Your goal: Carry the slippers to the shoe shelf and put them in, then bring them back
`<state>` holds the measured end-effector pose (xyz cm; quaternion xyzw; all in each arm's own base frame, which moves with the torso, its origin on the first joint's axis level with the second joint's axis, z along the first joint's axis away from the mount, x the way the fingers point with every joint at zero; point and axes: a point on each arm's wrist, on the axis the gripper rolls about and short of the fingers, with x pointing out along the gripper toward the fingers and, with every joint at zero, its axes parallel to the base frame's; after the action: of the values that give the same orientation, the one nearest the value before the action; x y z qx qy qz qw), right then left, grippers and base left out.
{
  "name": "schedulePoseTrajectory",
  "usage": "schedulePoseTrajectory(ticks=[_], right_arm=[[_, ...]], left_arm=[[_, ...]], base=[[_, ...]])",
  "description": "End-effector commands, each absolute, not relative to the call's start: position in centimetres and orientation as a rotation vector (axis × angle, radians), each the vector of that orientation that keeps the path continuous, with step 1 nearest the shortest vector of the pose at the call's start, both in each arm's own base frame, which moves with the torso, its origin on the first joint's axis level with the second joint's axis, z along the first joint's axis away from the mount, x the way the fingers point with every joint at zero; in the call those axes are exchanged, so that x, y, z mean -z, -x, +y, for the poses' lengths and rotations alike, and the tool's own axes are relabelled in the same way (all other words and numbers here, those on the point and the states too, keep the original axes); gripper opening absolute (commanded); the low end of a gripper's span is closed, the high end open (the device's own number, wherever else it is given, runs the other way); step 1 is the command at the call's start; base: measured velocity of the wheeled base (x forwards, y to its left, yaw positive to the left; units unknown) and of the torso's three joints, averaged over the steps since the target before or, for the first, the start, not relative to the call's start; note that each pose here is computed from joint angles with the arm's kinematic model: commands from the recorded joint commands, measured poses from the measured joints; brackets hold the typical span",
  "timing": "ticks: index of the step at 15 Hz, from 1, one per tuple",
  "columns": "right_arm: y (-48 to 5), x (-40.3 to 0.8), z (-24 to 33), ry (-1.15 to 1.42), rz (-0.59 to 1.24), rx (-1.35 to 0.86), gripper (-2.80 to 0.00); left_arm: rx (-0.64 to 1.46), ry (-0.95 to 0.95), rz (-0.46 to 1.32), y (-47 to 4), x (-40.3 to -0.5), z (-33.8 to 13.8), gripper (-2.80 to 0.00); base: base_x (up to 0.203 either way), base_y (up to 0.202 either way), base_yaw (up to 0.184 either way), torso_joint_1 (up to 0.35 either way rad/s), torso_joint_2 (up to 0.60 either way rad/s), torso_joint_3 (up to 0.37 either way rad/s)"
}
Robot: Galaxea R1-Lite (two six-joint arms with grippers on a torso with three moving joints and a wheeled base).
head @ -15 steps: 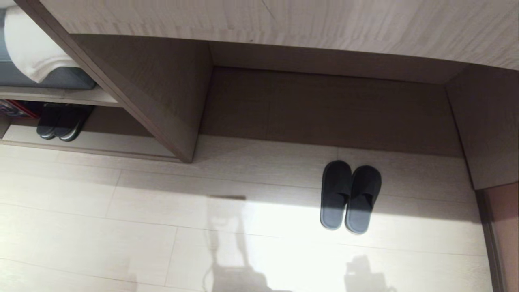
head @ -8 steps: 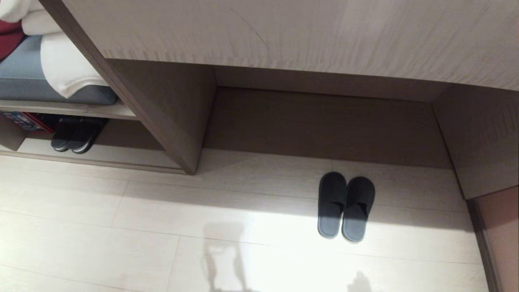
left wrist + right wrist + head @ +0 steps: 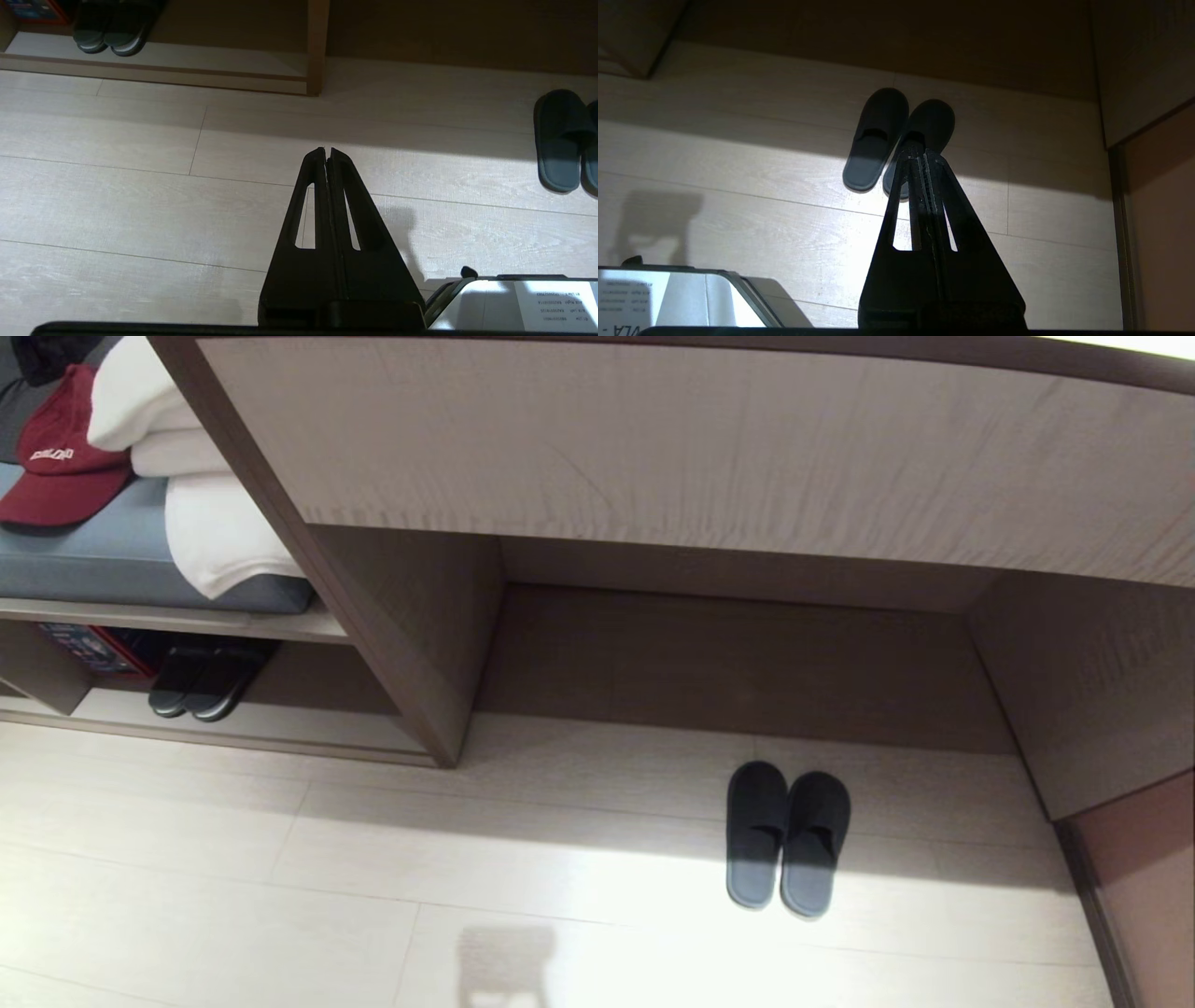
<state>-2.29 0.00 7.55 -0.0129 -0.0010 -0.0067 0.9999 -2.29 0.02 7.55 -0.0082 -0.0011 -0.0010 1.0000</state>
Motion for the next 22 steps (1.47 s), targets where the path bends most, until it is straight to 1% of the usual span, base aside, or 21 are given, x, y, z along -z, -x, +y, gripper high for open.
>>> schedulePoseTrajectory(ticks=[1, 22], right_arm=[[2.29, -7.56, 0.0, 0.026, -0.003, 0.014, -2.8], [2.29, -7.54, 0.0, 0.037, -0.001, 0.015, -2.8]], left_arm=[[0.002, 0.017, 0.0, 2.27, -7.52, 0.02, -2.8], [0.002, 0.018, 0.0, 2.27, -7.52, 0.02, -2.8]], base=[[0.0, 0.0, 0.0, 0.005, 0.0, 0.2], [0.0, 0.0, 0.0, 0.002, 0.0, 0.203]])
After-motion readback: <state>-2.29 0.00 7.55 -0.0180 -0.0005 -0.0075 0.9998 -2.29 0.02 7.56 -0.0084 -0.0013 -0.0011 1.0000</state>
